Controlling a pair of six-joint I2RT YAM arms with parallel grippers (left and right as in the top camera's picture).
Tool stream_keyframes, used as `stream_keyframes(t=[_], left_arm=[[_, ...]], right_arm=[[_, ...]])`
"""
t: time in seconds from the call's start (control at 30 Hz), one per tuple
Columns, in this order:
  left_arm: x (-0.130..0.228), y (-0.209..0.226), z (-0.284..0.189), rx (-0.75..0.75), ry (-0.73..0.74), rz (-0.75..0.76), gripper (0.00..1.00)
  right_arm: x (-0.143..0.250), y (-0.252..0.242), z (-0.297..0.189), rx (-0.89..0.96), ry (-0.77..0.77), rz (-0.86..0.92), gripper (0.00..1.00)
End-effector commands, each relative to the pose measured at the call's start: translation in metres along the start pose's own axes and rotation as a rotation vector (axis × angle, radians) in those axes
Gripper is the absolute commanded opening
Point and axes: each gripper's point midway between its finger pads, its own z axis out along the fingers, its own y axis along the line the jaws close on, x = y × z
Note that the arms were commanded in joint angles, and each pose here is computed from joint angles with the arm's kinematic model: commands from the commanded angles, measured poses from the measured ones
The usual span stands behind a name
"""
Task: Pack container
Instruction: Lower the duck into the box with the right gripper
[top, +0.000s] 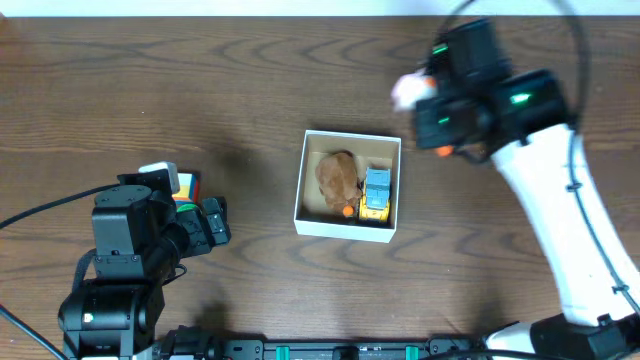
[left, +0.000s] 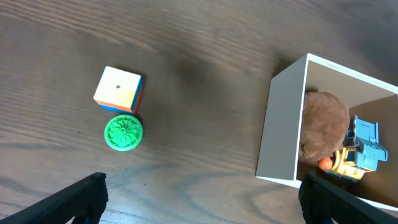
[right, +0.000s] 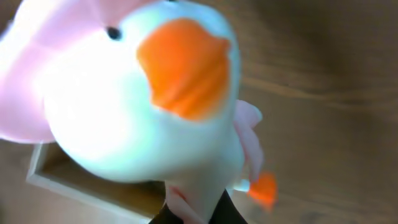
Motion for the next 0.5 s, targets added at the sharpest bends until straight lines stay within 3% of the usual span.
stream_keyframes(t=[0.0,0.23,0.47], left_arm=[[-0.004,-0.001,-0.003,0.006,-0.008,-0.004,0.98],[-0.004,-0.002,-0.003,0.006,-0.007,-0.004,0.98],[-0.004,-0.001,-0.003,0.006,-0.008,-0.004,0.98]], right_arm=[[0.013,0.038,0.011,-0.032,0.044,-0.074,0.02],[0.056,0.1,0.047,-0.063,0.174,-0.251,0.03],[0.098,0.114,0.095,-0.036,0.288,-0.309,0.04]])
